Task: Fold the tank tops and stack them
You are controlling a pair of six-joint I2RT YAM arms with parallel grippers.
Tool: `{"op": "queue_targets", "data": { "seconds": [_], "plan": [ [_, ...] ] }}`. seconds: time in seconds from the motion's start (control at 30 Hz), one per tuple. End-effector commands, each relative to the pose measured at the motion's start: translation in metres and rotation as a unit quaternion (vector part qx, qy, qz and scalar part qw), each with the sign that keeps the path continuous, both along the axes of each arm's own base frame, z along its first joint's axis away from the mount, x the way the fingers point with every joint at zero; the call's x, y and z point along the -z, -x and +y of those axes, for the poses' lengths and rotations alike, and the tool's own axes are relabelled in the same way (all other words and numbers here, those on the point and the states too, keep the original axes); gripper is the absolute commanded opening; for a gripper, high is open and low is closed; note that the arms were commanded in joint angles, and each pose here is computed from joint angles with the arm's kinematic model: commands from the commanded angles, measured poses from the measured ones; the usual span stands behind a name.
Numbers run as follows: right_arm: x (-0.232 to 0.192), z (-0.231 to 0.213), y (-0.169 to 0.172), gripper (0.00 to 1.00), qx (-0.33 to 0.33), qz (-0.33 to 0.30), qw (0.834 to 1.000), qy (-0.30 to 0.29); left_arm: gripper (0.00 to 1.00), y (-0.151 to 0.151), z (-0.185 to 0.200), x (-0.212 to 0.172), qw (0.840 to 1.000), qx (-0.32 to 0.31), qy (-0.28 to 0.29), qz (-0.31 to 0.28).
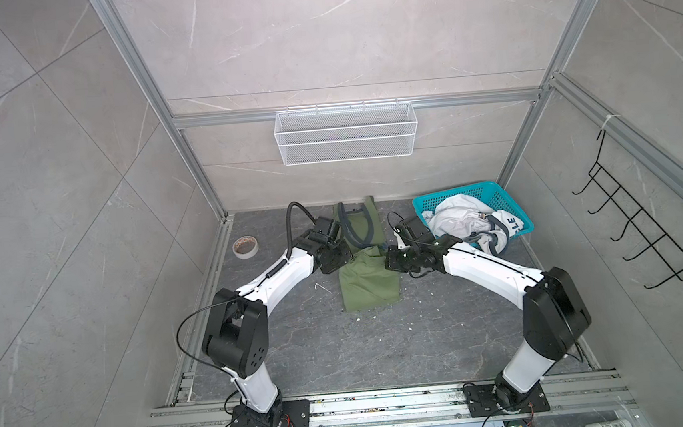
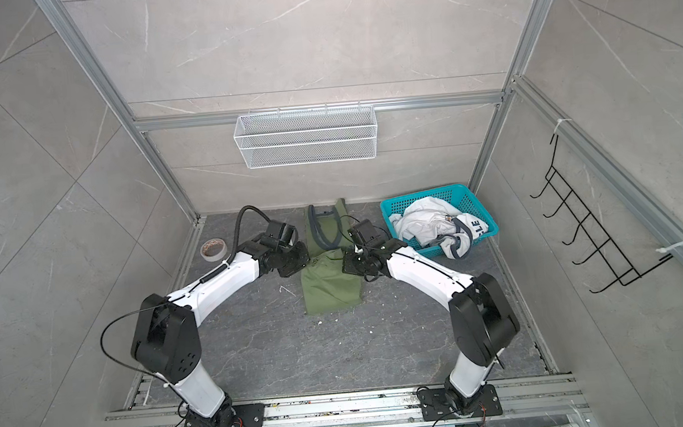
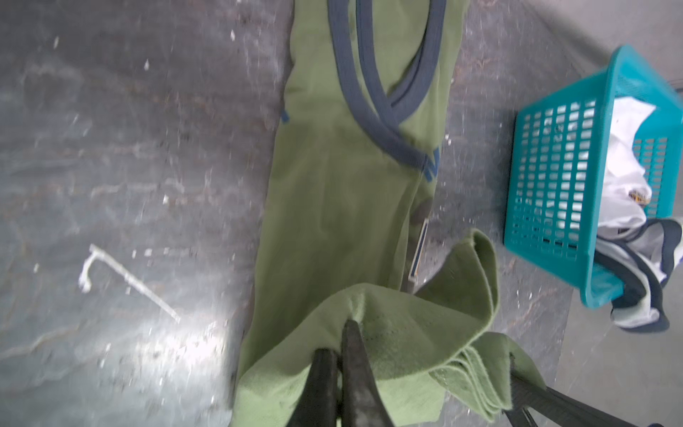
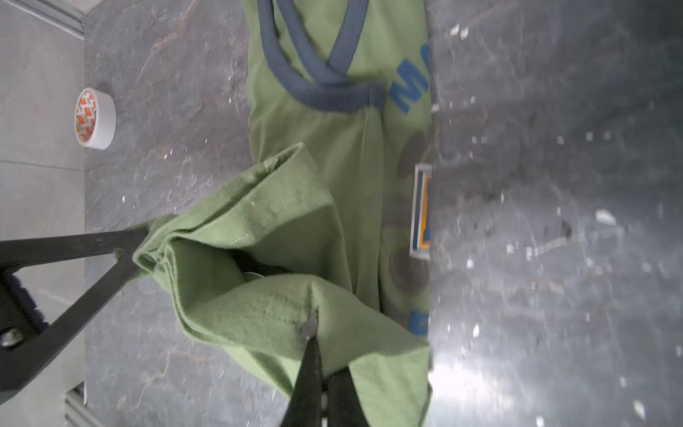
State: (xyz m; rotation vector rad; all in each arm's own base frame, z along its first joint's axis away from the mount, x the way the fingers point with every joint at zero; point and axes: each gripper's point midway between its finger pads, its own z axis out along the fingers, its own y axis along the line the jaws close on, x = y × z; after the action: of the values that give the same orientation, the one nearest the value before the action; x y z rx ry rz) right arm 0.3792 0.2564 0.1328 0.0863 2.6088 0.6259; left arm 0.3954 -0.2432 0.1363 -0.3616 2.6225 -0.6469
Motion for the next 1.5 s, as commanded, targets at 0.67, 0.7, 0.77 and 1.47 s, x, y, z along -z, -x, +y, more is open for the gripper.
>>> {"op": "queue_targets", "data": {
  "seconds": [0.67, 0.7, 0.77, 1.47],
  "plan": [
    [0.026, -0.010, -0.079, 0.58, 0.013, -0.001, 0.999, 0.052, 0.60, -0.082, 0.007, 0.022, 0.999, -0.013, -0.029, 0.007],
    [0.021, -0.012, -0.079, 0.62, 0.010, -0.007, 0.998, 0.059, 0.65, -0.081, 0.011, 0.014, 0.999, -0.014, -0.038, 0.000],
    [0.007, -0.020, -0.075, 0.68, 0.006, -0.021, 0.997, 0.074, 0.75, -0.076, 0.020, -0.007, 0.998, -0.018, -0.053, -0.017],
    [0.068, -0.035, 0.075, 0.61, -0.031, 0.061, 0.995, -0.076, 0.68, 0.086, 0.012, 0.055, 0.997, 0.048, 0.058, 0.023]
  ]
}}
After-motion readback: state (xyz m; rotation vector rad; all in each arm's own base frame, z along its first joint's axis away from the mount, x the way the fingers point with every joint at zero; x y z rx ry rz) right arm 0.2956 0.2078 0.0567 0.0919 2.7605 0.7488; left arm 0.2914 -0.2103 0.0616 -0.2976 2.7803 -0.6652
